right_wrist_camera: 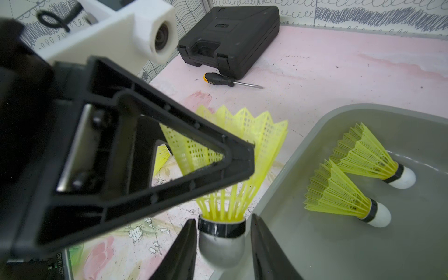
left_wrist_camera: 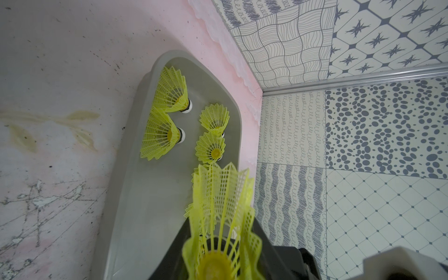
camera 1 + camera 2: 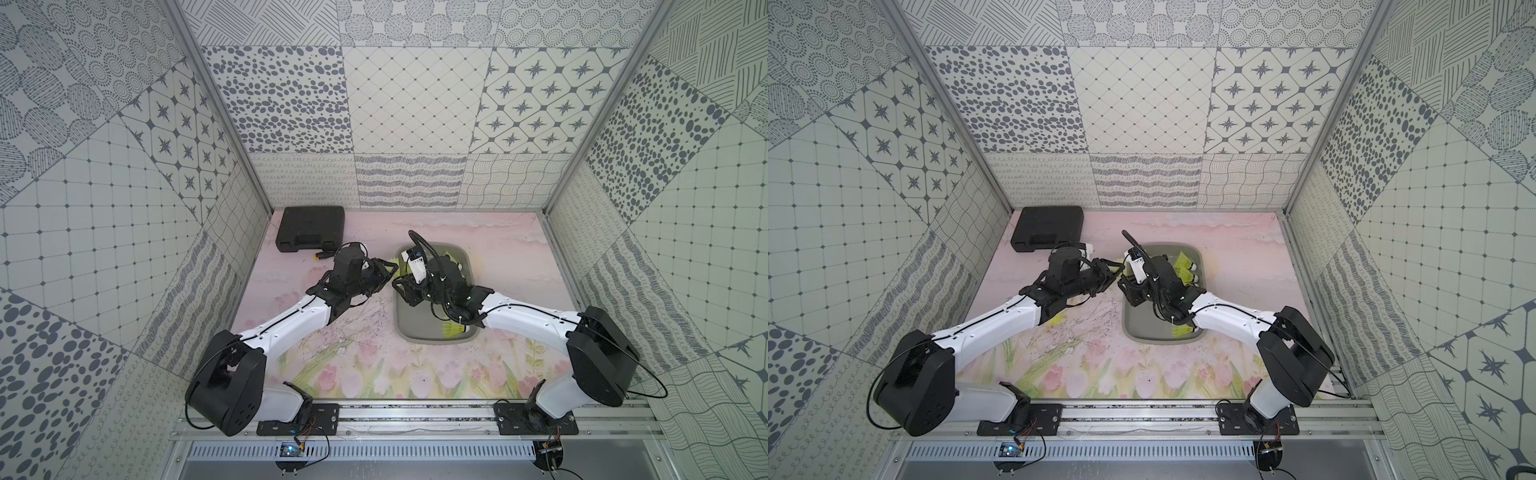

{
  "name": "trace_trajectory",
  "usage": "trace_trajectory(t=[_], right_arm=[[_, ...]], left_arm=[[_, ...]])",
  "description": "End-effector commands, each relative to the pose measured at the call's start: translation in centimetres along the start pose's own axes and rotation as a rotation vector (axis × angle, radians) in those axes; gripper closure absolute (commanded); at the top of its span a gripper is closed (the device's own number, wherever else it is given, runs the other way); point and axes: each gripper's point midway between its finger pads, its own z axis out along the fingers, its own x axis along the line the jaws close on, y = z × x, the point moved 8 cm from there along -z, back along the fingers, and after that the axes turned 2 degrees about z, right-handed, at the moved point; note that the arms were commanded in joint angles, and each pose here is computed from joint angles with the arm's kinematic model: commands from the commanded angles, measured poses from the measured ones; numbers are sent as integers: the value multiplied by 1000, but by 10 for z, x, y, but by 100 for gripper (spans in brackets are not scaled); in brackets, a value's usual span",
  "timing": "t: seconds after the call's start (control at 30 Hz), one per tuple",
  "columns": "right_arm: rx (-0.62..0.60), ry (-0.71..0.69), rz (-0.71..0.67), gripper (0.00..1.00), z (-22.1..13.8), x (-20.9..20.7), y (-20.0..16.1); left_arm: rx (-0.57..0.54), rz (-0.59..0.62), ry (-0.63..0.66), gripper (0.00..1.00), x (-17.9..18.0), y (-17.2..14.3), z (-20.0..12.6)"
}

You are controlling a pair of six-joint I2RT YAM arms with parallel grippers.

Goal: Put the shuttlecocks into the storage box
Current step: Place the shuttlecock in the storage box.

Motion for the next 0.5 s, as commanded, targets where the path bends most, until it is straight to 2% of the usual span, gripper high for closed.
trace_trajectory(t=[0.0, 0.3, 0.47], right_arm=[[-43, 23, -3, 65, 5, 5, 11], [-43, 18, 4, 77, 4, 5, 10], [-42, 0, 2, 78, -2, 2, 7]], left_arm=[[-18, 21, -77, 65, -13, 3, 0], [-20, 21, -88, 63, -14, 3, 0], [-27, 61, -70, 49, -16, 3, -5]])
